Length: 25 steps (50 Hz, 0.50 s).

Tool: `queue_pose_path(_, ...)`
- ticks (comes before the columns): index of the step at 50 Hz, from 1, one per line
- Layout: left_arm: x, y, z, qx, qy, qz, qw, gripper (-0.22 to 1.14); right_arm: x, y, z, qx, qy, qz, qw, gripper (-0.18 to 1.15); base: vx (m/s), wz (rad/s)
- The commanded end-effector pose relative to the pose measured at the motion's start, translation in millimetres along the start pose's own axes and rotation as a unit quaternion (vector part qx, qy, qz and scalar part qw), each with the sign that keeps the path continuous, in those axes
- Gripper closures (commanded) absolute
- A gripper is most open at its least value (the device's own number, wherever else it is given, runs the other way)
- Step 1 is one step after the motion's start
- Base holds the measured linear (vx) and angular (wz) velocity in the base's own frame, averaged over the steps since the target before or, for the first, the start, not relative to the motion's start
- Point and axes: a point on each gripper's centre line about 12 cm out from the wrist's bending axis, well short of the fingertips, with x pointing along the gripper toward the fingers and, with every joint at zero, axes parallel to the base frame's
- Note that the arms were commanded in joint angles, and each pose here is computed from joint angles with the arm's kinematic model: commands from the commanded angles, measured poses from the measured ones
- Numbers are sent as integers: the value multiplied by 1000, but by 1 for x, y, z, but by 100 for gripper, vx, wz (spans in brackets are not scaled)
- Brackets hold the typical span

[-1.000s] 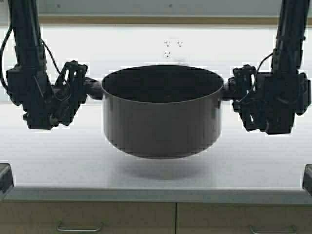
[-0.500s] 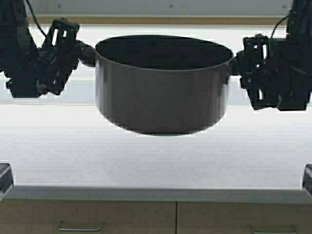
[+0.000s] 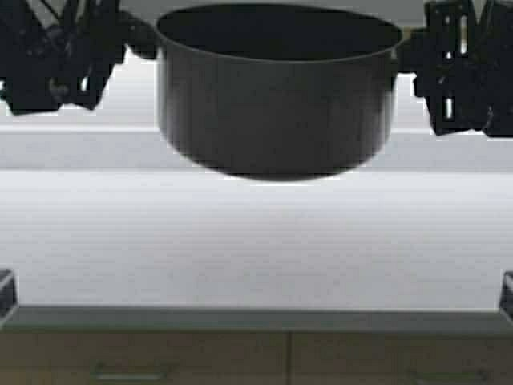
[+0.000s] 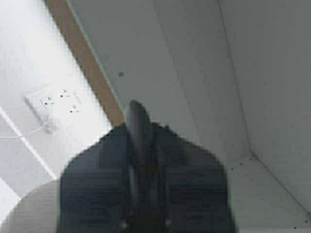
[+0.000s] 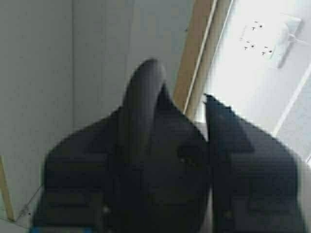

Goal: Open the cabinet, put the pot inside, then close it

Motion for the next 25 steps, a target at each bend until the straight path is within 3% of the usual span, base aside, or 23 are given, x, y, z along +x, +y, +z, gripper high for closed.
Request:
queue_pose_path(1, 2, -38, -6, -24, 10, -45, 999, 88, 6, 44, -19, 25, 35, 58, 997, 89, 0, 0)
queue_pose_path(25, 26, -115, 27, 0, 21, -18, 1000, 88, 28, 122, -6, 34, 47, 61, 996, 89, 0, 0)
